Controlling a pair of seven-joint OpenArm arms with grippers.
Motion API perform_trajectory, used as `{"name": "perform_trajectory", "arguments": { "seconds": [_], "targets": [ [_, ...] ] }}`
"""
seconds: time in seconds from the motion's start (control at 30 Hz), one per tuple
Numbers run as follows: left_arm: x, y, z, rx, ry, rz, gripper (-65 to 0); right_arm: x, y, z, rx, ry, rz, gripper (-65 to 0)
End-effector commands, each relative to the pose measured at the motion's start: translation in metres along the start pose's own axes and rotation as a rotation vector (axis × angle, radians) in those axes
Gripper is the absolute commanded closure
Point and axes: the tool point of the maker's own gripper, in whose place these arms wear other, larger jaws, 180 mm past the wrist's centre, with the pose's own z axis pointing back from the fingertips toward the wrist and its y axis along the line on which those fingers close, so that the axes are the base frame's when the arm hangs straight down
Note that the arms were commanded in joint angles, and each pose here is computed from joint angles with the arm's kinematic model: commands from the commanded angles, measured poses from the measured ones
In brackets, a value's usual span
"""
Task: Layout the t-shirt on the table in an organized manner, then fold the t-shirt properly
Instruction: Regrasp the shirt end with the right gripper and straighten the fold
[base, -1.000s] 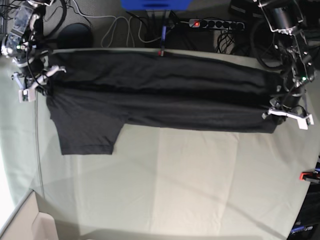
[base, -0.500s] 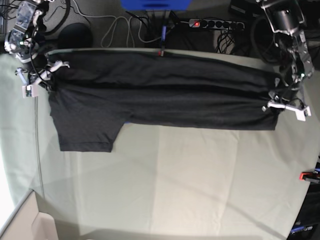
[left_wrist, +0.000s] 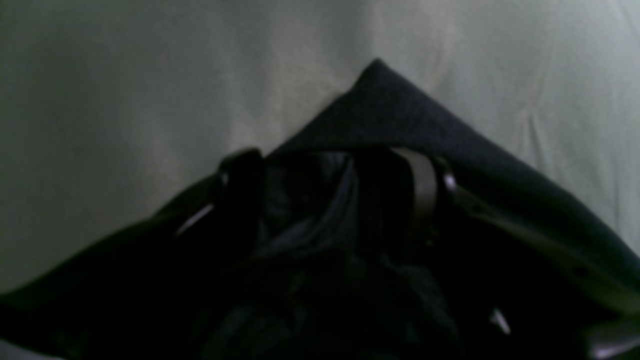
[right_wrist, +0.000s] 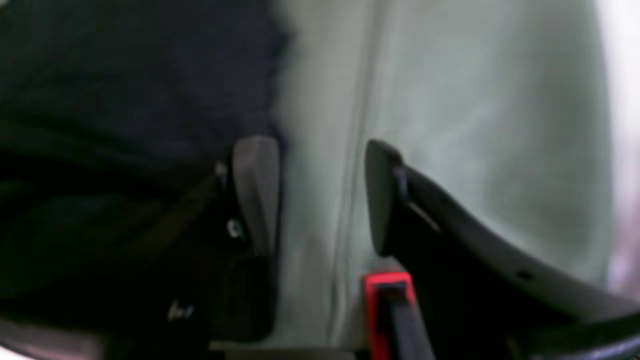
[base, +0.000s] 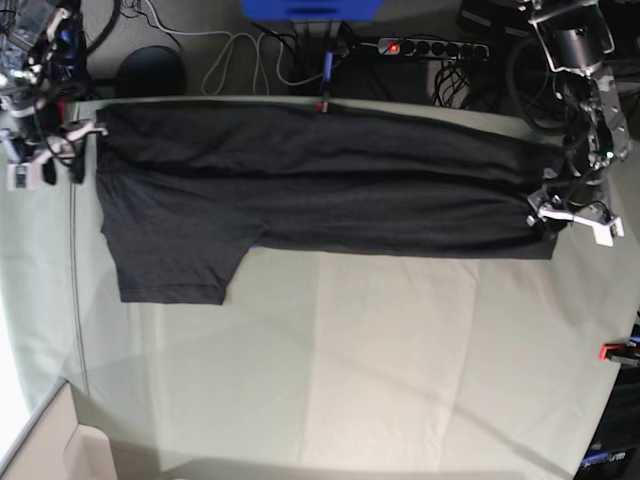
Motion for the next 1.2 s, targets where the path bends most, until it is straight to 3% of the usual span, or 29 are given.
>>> {"name": "perform_trajectory", "arguments": {
  "seconds": [0.0, 0.13, 0.23, 0.37, 0.57, 0.77, 1.03, 1.1, 1.17],
  "targets": [
    [0.004, 0.009, 0.002, 0.029, 0.006, -0.011, -38.6, 0.028, -0.003, -0.003, -0.005, -0.084, 0.001, -28.9],
    [0.001, 0.004, 0.0, 0.021, 0.008, 0.001, -38.6, 0.063, -0.005, -0.024, 0.005, -0.15, 0.002, -29.0],
    [-0.001, 0.003, 0.0, 0.019, 0.011, 0.002, -38.6, 0.096, 0.01, -0.06, 0.074, -0.182, 0.008, -29.1],
    [-0.003, 0.001, 0.0, 0.017, 0.013, 0.006, -39.3, 0.114, 0.017, -0.104, 0.109, -0.131, 0.031, -29.1],
    [-0.003, 0.001, 0.0, 0.018, 0.013, 0.006, -41.9, 0.11, 0.03, -0.16, 0.182, 0.01, -0.026, -29.1],
    [-0.003, 0.003, 0.0, 0.021, 0.013, 0.006, -41.9, 0.11, 0.039, -0.17, 0.224, -0.028, -0.088, -29.1],
    [-0.003, 0.003, 0.0, 0.021, 0.013, 0.006, -41.9, 0.082, 0.06, -0.168, 0.254, 0.007, -0.103, -28.6],
    [-0.003, 0.003, 0.0, 0.021, 0.013, 0.006, -41.9, 0.07, 0.066, -0.166, 0.263, 0.026, -0.108, -25.8],
    [-0.002, 0.002, 0.0, 0.02, 0.012, 0.006, -41.9, 0.066, 0.072, -0.166, 0.271, 0.031, -0.113, -17.2]
  ]
}}
